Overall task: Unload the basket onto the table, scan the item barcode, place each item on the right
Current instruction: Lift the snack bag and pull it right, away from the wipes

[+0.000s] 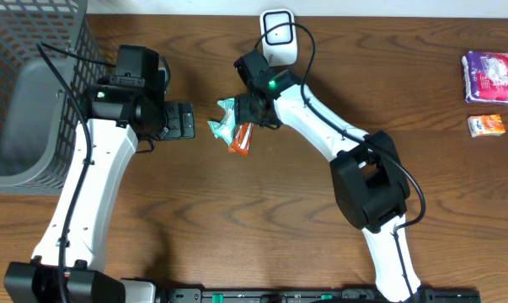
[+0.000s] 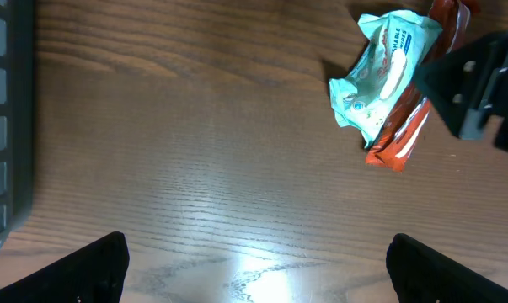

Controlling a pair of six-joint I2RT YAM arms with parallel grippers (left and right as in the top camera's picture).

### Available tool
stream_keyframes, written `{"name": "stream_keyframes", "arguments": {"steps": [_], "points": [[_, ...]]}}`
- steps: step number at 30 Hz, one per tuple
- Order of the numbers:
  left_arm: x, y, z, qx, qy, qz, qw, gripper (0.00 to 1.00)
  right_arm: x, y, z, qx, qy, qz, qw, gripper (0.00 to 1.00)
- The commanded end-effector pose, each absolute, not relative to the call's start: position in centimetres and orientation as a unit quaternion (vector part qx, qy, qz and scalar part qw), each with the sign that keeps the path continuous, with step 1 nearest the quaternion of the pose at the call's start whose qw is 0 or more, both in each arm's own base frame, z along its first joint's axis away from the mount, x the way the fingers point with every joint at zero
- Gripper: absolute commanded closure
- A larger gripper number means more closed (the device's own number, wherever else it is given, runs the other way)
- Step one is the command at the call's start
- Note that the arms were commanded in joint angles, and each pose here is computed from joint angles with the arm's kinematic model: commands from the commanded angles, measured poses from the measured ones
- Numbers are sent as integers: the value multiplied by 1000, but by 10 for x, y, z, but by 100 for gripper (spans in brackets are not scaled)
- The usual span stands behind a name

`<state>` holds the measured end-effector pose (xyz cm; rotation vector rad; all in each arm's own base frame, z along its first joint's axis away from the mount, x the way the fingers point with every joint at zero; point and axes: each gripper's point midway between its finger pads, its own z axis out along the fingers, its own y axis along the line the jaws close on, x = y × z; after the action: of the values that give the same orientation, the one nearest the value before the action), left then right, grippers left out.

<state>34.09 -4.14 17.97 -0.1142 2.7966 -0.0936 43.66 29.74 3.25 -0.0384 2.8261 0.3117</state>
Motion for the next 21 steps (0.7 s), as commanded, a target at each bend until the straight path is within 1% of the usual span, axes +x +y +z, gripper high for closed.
{"name": "stream_keyframes", "arguments": {"steps": [1, 3, 7, 11, 16, 19, 21], "points": [[340, -38, 177, -46, 985, -25, 166, 2, 429, 299, 19, -15, 984, 98, 147, 28], [340, -38, 177, -46, 985, -25, 166, 2, 428, 298, 16, -15, 984, 98, 147, 32], [340, -38, 177, -46, 985, -25, 166, 2, 430, 289, 14, -10, 986, 74, 152, 49], [340, -38, 177, -46, 985, -25, 166, 2, 429, 277, 13, -6, 987, 44, 154, 49], [340, -38, 177, -46, 985, -25, 166, 2, 427, 270, 11, -12, 989, 32, 146, 50], [340, -38, 177, -46, 985, -25, 166, 2, 426, 262, 11, -8, 989, 20, 143, 55], [340, -38, 177, -46, 985, -25, 166, 2, 427, 254, 12, -6, 989, 3, 145, 55]]}}
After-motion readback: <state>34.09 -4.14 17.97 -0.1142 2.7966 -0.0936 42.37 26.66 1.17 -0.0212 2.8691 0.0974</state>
